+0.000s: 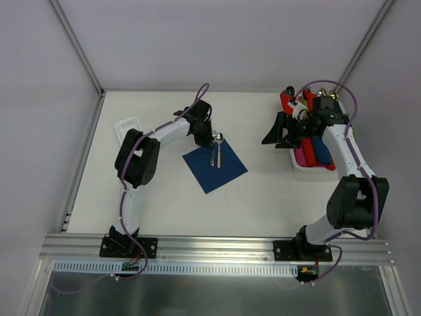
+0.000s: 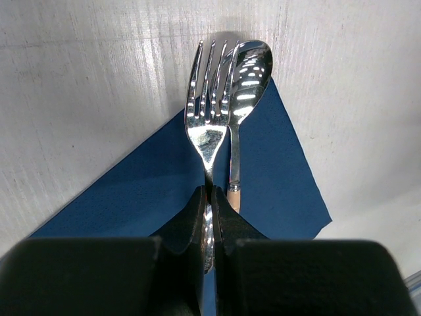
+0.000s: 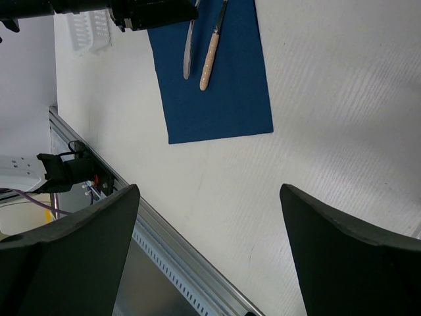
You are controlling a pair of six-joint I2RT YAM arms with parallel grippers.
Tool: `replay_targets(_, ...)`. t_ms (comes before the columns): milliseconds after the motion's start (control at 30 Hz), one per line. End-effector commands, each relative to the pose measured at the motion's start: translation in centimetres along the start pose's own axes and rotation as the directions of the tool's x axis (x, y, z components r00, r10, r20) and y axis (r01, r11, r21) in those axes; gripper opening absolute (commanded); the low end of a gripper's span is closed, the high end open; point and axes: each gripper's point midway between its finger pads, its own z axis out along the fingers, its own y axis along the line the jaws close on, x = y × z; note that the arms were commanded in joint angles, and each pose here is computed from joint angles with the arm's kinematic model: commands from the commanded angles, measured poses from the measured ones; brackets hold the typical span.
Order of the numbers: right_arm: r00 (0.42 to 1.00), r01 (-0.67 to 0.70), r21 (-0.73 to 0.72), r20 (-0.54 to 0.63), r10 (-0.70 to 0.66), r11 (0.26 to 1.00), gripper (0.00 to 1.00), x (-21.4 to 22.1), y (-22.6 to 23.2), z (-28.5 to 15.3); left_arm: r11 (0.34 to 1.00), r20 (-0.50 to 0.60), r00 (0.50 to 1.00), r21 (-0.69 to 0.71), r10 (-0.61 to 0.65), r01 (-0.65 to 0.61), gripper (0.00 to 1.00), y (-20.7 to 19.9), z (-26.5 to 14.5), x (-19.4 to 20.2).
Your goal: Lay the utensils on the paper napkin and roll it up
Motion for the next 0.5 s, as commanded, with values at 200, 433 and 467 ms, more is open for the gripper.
replay_targets(200, 0.999, 0.030, -0.005, 0.014, -0.030, 1.000, 0.92, -0.10, 0.51, -0.44, 0.999, -0.011, 1.000, 0.045, 0.022, -0.021, 0.00, -0.60, 0.50, -0.75)
replay_targets(433, 1.000, 0.029, -0.007, 0.012, -0.029, 1.000, 0.92, -0.11, 0.46, -0.37, 0.998, -0.015, 0.998, 0.044, 0.054, -0.054, 0.00, -0.41, 0.76, -0.72)
replay_targets(467, 1.000, 0.027, -0.006, 0.012, -0.027, 1.000, 0.92, -0.13, 0.42, -0.39, 0.997, -0.015, 0.998, 0.044, 0.059, -0.058, 0.00, -0.39, 0.80, -0.74)
